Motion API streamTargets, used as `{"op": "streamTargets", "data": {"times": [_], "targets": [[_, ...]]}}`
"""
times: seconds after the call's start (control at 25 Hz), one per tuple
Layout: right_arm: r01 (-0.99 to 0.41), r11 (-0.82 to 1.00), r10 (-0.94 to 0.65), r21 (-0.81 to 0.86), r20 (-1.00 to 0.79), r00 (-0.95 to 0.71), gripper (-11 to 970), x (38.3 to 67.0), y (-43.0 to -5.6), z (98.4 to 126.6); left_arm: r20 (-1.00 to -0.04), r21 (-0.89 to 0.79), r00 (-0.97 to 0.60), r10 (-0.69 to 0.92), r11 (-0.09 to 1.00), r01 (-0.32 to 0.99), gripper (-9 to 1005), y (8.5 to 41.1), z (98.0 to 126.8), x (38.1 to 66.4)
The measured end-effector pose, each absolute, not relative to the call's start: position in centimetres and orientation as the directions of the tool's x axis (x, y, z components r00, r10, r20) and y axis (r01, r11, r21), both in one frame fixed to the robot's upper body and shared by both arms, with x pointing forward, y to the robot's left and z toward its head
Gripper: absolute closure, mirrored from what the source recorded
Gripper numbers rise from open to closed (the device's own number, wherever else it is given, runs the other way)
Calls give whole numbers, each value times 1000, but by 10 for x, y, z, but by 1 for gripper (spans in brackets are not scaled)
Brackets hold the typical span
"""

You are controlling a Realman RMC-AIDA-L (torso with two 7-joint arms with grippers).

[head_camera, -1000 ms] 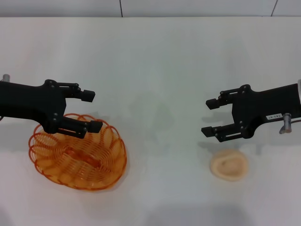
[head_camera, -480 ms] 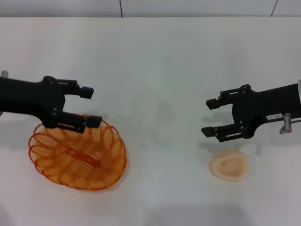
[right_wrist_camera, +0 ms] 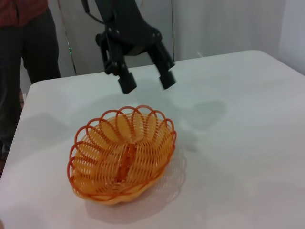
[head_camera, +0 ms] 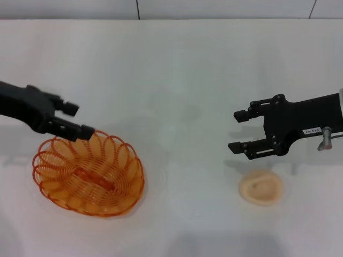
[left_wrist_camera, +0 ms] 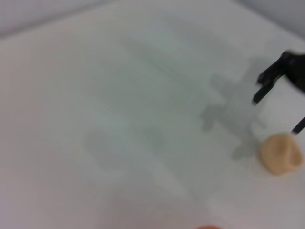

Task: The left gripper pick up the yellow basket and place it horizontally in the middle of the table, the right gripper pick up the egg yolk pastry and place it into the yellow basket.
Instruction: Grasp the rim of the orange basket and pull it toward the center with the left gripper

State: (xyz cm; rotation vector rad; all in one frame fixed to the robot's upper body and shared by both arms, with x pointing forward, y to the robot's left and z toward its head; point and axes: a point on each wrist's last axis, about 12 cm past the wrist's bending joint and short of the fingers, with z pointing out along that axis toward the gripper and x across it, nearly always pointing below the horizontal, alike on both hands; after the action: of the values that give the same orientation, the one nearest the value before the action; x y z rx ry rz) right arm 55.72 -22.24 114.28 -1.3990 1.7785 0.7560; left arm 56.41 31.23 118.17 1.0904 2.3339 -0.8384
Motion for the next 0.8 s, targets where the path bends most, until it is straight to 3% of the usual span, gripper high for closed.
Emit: {"op": "streamTargets", "data": {"times": [0.44,0.8], "targets": [[-973,231,-533,4,-836,-130,255,559,-220,1145,-432,-379,-760,485,667,641,148,318,1181,571],[-974,228,-528,6,-839,-128,255,559,-218,1147,-237,-319,-859,454,799,510,153,330,1180,573]]}}
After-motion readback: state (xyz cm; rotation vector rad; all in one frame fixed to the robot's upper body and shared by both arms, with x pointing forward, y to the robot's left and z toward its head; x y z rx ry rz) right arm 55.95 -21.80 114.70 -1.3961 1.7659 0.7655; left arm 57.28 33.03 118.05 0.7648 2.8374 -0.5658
